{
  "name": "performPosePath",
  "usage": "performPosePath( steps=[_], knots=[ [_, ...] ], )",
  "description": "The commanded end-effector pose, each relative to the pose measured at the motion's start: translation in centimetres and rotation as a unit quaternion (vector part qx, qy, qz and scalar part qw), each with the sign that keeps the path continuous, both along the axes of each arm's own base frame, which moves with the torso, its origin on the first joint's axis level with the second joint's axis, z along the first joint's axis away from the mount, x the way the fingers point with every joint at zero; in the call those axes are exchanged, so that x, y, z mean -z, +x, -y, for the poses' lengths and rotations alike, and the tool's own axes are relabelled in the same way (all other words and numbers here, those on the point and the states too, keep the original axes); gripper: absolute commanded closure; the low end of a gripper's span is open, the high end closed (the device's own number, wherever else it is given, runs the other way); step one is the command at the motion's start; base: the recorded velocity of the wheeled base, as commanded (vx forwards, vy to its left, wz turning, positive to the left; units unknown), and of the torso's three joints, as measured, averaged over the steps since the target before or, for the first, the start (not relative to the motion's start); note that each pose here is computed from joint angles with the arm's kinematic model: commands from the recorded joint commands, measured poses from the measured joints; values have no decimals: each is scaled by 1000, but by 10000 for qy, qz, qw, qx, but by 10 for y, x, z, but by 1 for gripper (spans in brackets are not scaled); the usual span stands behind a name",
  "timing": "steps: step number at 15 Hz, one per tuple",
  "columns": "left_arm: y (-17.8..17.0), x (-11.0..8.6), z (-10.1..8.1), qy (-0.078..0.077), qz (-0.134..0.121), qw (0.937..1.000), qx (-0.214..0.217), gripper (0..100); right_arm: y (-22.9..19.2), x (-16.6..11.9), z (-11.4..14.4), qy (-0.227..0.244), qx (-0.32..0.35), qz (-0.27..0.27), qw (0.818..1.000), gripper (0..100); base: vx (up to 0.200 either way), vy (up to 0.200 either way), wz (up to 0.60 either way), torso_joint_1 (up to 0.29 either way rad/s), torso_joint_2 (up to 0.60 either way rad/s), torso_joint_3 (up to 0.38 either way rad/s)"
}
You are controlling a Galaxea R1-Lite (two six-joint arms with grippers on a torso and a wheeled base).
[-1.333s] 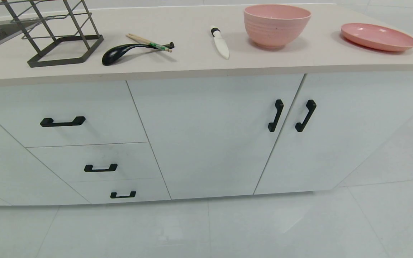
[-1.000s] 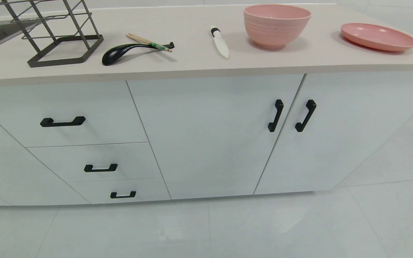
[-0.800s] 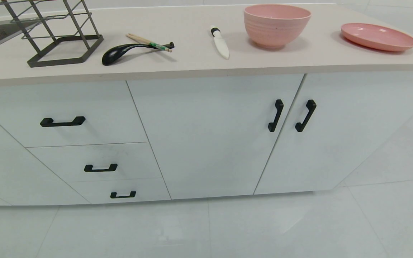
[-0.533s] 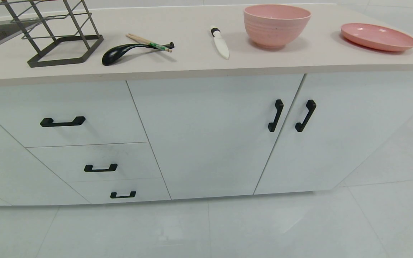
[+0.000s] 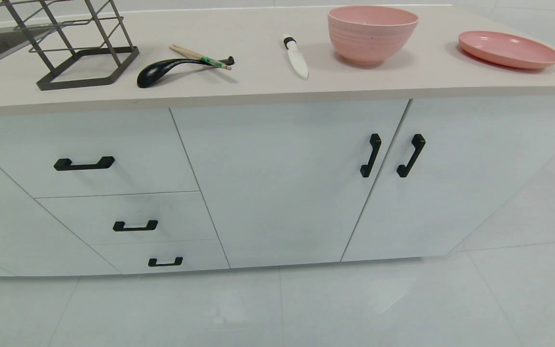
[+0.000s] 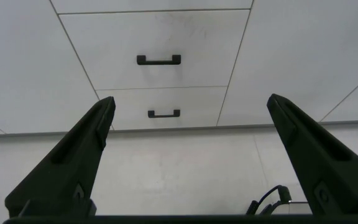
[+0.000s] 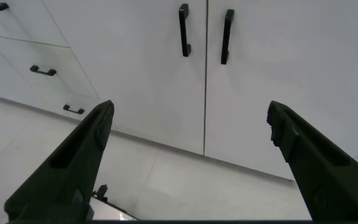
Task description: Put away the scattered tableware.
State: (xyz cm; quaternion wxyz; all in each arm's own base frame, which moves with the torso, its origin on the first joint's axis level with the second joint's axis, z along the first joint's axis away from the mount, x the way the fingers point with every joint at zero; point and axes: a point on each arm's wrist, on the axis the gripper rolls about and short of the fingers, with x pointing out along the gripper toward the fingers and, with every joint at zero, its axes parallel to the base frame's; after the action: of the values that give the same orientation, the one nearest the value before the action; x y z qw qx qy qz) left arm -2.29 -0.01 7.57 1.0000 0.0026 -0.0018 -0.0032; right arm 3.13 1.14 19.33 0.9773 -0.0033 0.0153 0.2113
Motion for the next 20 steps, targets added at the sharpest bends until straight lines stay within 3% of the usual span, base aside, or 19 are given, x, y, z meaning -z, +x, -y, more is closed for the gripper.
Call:
performPosePath(
  steps=[1, 4, 8, 11, 14, 20],
  knots=[
    [0, 0, 0, 28, -3, 10000, 14, 0, 39, -1, -9, -119, -95, -635, 9979, 0, 0, 0, 0, 0, 0, 0],
    [0, 0, 0, 21, -10, 10000, 37, 0, 76, 4, -15, -185, -33, -996, 9949, 0, 0, 0, 0, 0, 0, 0],
    [0, 0, 0, 13, -10, 10000, 29, 0, 125, 7, -19, -165, 125, -903, 9957, 0, 0, 0, 0, 0, 0, 0],
    [0, 0, 0, 21, -10, 10000, 22, 0, 140, 13, -21, -180, 123, -871, 9960, 0, 0, 0, 0, 0, 0, 0],
    [0, 0, 0, 21, -18, 10000, 22, 0, 144, 19, -22, -204, 98, -973, 9950, 0, 0, -200, 0, 4, 2, 2],
    [0, 0, 0, 5, -18, 10000, 14, 0, 167, 28, -28, -268, -352, -784, 9959, 0, -200, -200, 0, 6, 2, 2]
  ],
)
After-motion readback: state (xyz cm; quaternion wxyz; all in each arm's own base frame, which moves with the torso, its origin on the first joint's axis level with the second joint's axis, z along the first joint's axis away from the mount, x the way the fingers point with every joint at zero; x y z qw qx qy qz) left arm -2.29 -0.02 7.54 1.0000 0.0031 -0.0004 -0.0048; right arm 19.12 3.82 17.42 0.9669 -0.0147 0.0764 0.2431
